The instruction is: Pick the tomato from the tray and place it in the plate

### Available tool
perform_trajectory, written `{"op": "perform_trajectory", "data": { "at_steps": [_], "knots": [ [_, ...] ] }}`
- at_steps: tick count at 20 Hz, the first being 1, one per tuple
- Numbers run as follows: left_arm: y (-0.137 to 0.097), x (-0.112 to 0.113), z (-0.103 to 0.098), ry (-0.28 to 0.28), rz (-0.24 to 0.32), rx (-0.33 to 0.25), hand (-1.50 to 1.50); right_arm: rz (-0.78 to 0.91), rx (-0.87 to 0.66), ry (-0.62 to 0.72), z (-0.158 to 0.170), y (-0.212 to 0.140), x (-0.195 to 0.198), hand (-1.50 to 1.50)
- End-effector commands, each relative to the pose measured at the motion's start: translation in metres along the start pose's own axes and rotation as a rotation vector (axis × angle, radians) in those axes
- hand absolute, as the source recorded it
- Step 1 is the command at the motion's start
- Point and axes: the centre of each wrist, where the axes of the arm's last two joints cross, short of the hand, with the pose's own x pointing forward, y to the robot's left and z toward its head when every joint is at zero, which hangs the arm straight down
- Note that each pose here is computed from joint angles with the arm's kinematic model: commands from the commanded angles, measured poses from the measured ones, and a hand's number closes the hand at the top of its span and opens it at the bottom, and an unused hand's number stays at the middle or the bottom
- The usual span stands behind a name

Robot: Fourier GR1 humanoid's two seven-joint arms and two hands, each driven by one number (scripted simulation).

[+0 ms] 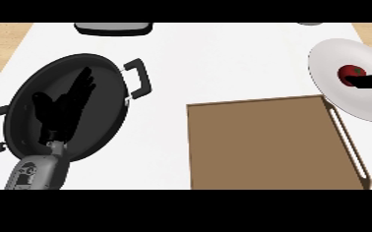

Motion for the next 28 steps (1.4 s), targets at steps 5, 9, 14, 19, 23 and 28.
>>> {"op": "perform_trajectory", "data": {
  "at_steps": [5, 9, 14, 19, 23, 28],
  "knots": [
    [0.010, -0.004, 0.001, 0.011, -0.007, 0.031, 0.00, -0.279, -0.143, -0.331, -0.007, -0.020, 0.031, -1.50],
    [0.014, 0.005, -0.009, 0.011, 0.005, 0.034, 0.00, -0.453, -0.143, -0.308, -0.009, -0.028, 0.036, -1.50],
    [-0.001, -0.007, 0.008, 0.017, 0.006, 0.019, 0.00, -0.674, -0.004, -0.147, -0.013, -0.038, 0.029, -1.50],
    [0.008, -0.010, -0.008, 0.021, 0.010, 0.024, 0.00, -0.733, 0.062, -0.149, -0.014, -0.051, 0.008, -1.50],
    [0.014, -0.011, 0.003, 0.029, 0.000, 0.023, 0.00, -0.727, 0.036, -0.195, 0.001, -0.062, -0.025, -1.50],
    [0.019, -0.009, 0.004, 0.019, 0.003, 0.027, 0.00, -0.708, 0.024, -0.177, 0.006, -0.061, -0.052, -1.50]
  ]
}}
